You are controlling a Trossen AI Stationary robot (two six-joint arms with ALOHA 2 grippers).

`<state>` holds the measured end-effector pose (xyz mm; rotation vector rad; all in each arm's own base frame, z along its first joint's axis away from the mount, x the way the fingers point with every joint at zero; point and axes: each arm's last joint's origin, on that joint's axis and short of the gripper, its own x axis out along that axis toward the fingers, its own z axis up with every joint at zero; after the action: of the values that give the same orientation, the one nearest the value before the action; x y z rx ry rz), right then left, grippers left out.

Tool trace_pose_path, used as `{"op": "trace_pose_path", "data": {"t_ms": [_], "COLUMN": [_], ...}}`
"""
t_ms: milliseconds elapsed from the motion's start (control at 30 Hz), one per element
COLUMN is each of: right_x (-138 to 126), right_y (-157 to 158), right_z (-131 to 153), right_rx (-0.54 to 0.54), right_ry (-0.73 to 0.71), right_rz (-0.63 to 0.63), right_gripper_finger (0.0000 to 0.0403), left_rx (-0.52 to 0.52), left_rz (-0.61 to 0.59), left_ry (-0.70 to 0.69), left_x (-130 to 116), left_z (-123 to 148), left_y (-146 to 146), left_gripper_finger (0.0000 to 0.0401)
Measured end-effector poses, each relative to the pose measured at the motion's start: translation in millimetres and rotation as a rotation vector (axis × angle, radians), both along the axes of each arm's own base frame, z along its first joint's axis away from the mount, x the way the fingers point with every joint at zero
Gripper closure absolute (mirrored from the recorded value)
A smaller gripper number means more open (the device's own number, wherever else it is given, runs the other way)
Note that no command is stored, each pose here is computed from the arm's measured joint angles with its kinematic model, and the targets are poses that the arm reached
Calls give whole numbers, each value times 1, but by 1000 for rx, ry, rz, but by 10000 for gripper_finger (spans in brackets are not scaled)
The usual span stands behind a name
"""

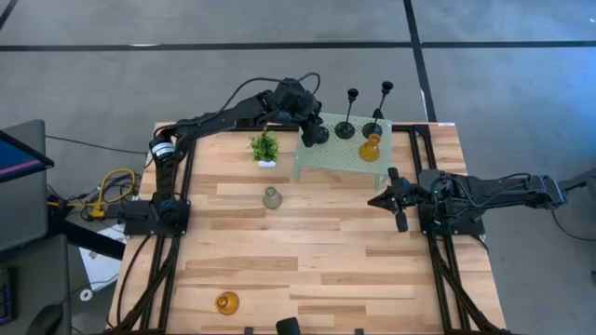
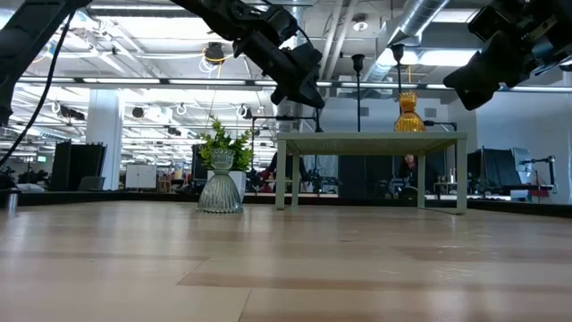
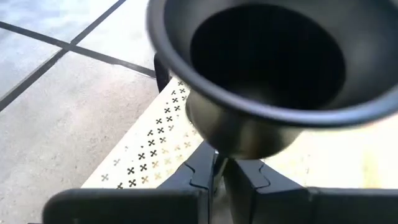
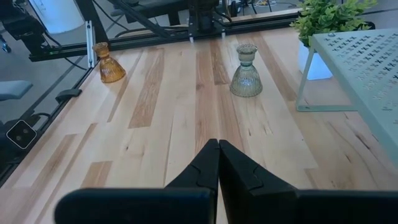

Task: Pick & Place candle stick holders
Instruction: Put the middle black metal candle holder on the shelf, then adjust the black metal candle holder on the shelf

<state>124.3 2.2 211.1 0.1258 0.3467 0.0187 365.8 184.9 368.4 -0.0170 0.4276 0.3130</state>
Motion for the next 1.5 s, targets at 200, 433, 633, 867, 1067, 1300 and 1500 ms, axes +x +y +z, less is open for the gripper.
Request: {"op": "trace_pose_path", "data": {"t_ms": [200, 433, 633, 867, 1067, 1300, 1500], "right_x": [0, 0, 0, 0, 0, 0, 0], "right_y": [0, 0, 0, 0, 0, 0, 0], "right_z": [0, 0, 0, 0, 0, 0, 0], "right_rx": [-2, -2, -1, -1, -2, -1, 0], "right_ry": [0, 1, 1, 2, 4, 4, 4], "right_rz": [0, 0, 0, 1, 1, 0, -1], "right_gripper_finger": [403, 403, 403, 403, 403, 403, 403], "left_rx": [0, 11, 41, 79, 110, 127, 92], "left_rz": [2, 2, 2, 31, 22, -17, -89], "left_ry": [2, 10, 8, -43, -106, -149, -89], "left_x": [-1, -1, -3, -19, -37, -55, -60], "left_z": [1, 0, 3, 26, 51, 75, 77], "left_y": [0, 0, 0, -4, -18, -43, -69], "left_gripper_finger": [371, 339, 309, 295, 294, 295, 310]}}
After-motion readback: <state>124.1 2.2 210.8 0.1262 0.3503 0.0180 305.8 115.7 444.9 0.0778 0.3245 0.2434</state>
